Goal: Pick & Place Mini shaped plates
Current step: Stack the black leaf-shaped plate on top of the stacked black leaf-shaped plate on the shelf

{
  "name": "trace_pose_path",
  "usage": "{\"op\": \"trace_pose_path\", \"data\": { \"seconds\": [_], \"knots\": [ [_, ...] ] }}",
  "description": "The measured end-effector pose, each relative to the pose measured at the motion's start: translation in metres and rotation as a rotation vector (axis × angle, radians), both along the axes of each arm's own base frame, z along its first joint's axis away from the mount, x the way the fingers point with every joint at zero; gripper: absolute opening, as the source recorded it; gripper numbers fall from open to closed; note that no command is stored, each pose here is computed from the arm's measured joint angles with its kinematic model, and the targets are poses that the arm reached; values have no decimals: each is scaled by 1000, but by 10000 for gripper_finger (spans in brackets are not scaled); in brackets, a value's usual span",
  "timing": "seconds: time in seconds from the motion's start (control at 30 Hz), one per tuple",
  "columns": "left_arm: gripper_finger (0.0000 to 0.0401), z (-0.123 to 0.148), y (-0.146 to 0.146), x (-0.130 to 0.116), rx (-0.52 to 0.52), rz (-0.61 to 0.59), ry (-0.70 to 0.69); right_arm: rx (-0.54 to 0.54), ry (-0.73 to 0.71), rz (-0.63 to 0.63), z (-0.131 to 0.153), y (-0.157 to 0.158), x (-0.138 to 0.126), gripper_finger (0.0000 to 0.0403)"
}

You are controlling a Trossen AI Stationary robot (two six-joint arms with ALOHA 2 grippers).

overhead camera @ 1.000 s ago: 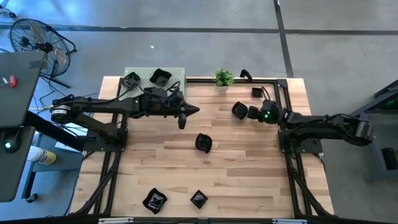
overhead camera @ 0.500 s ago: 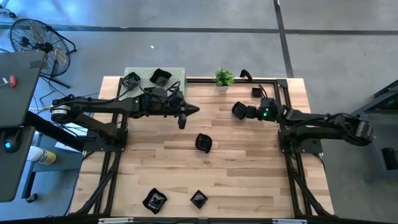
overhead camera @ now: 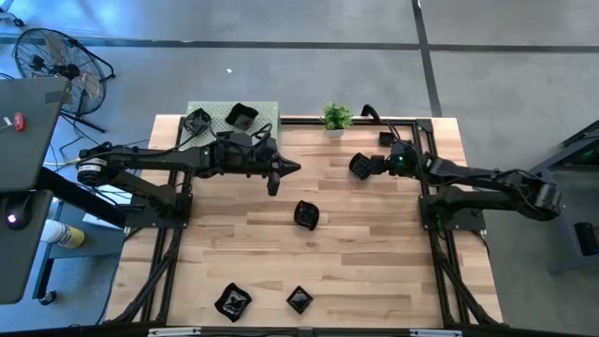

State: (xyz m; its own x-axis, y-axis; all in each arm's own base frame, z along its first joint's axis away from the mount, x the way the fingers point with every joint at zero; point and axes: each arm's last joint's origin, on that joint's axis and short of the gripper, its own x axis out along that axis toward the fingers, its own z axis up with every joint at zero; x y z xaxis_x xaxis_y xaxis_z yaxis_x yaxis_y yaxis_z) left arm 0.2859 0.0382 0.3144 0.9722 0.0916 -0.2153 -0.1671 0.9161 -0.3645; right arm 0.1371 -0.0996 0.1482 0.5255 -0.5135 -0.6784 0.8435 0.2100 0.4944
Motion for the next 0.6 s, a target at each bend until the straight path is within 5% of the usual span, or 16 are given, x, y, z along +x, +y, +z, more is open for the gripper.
{"op": "trace_pose_path", "data": {
  "seconds": [0.6],
  "knots": [
    [1,0,0,0,3,2,2,77,98,10,-20,-6,3,204]
  ]
}}
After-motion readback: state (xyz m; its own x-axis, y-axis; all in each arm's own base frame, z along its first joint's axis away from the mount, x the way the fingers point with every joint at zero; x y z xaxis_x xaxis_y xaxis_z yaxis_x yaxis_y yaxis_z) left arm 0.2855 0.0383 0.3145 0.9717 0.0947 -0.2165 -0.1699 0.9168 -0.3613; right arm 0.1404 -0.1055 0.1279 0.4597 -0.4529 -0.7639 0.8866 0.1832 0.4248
